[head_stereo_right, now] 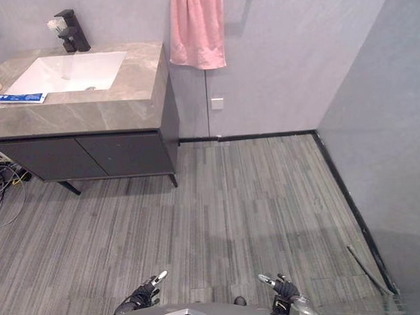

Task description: Organize washtable

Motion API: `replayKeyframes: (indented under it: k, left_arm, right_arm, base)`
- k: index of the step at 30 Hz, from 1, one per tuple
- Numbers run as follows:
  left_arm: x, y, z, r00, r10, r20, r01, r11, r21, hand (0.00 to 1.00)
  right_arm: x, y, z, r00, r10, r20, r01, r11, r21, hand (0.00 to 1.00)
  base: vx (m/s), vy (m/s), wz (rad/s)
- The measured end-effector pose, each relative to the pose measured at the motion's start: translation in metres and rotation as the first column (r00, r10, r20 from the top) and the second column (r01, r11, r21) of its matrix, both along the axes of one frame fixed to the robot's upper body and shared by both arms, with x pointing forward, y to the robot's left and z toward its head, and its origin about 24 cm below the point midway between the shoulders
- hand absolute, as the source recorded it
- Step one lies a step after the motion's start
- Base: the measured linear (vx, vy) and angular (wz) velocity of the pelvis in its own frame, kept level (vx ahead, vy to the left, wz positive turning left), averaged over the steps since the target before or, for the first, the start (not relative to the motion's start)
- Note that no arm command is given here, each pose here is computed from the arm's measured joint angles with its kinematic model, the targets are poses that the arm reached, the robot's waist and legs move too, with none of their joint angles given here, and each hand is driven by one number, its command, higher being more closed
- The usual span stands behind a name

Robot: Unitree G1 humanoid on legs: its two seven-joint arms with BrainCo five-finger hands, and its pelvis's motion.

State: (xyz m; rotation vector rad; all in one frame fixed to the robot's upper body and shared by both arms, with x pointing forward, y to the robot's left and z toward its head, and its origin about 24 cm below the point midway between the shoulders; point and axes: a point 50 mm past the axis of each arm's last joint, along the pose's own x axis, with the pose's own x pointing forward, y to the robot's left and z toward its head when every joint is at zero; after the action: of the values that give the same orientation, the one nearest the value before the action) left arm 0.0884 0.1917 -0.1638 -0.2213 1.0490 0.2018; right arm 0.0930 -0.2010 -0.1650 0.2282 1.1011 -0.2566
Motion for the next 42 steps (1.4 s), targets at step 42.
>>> replayKeyframes:
  k: [42]
  left_arm:
    - [0.026, 0.013, 0.011, 0.983, 0.136, 0.124, -0.133, 0.991, -0.031, 0.00]
  right_arm:
    - [0.045, -0.022, 0.016, 0.989, -0.096, 0.116, 0.095, 0.995, 0.021, 0.00]
  base:
    - [0.10, -0.093, -0.06]
